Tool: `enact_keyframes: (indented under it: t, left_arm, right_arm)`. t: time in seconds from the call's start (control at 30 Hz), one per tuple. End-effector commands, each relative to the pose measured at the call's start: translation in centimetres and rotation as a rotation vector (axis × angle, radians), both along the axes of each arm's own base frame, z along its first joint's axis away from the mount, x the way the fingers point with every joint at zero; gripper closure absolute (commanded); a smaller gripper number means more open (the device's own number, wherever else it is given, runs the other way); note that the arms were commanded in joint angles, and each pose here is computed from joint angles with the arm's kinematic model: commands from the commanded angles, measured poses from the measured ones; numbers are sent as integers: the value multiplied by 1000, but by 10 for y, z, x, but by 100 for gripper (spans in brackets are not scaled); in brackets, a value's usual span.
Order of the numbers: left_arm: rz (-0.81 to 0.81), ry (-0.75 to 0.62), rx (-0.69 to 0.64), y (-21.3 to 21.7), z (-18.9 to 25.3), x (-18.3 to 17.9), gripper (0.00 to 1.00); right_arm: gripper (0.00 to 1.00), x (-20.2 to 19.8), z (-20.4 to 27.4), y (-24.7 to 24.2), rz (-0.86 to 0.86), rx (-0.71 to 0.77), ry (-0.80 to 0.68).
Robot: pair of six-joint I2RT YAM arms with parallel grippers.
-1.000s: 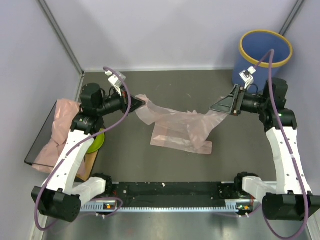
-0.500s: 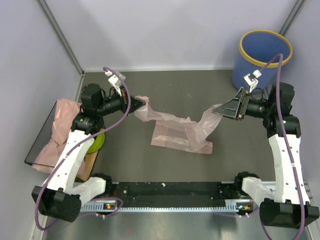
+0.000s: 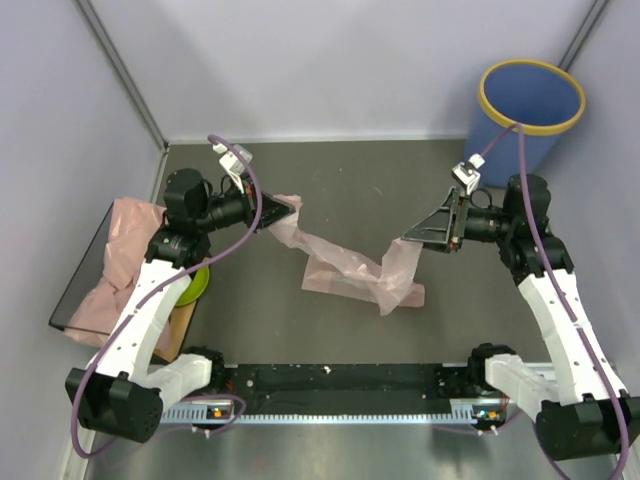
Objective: Put the trash bags into the trash bin
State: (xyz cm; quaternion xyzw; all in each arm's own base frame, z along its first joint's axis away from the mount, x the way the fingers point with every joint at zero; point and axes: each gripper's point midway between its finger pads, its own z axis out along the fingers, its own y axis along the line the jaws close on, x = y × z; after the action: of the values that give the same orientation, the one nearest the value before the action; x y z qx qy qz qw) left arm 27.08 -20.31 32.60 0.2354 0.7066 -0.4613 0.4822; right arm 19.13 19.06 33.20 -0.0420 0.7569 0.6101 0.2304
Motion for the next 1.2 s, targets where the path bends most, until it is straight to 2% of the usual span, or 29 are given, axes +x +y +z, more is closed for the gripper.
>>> enact_keyframes:
  t: [0.0,0.03,0.1,0.13,0.17,0.23,0.27,0.3,0.33,0.4,0.47,0.53,0.6,0.73,0.9,1.0,1.03,1.07,1.17]
  left_arm:
    - [8,-55,-10,1,12,4,100]
    - [16,-56,-10,2,12,5,100]
    - [14,-55,-17,2,14,7,100]
    - [-43,-70,-49,-3,24,-2,100]
    - [-78,-66,-67,-7,27,-8,100]
    - [-158,-104,-102,-23,41,-30,100]
    - [-190,-123,-104,-31,41,-39,100]
    - [-259,-141,-108,-45,42,-60,100]
    - [-282,-171,-96,-51,39,-67,100]
    - [-318,-193,-79,-70,27,-84,100]
    - [-323,-251,-58,-80,25,-87,100]
    - [-260,-283,-40,-92,26,-75,100]
    - [-270,-345,-81,-103,39,-71,100]
    - [-388,-290,-156,-132,43,-84,100]
    - [-372,-225,-228,-150,47,-73,100]
    - [-353,-231,-261,-152,56,-68,100]
    - [-355,-227,-267,-152,59,-68,100]
    - [-355,-220,-268,-152,59,-68,100]
    - [-336,-186,-280,-154,62,-64,100]
  right_arm:
    - [56,-12,18,16,78,44,-51]
    - [60,-16,18,18,99,49,-51]
    - [74,-30,22,25,167,63,-59]
    - [83,-34,23,27,183,65,-67]
    - [99,-34,24,29,182,64,-79]
    - [100,-29,31,31,163,71,-121]
    - [100,-19,32,33,140,80,-97]
    - [100,-14,34,34,128,87,-107]
    - [100,-6,44,36,117,106,-168]
    - [100,8,53,40,98,137,-166]
    - [100,10,65,46,116,171,-189]
    - [100,12,68,50,127,182,-196]
    - [100,3,66,59,164,185,-198]
    - [100,0,59,67,166,182,-194]
    - [100,-7,57,67,192,163,-197]
    - [70,-11,45,65,205,115,-195]
    - [48,-13,43,64,211,108,-198]
    - [45,-15,44,63,221,103,-241]
    - [42,-19,35,61,224,72,-240]
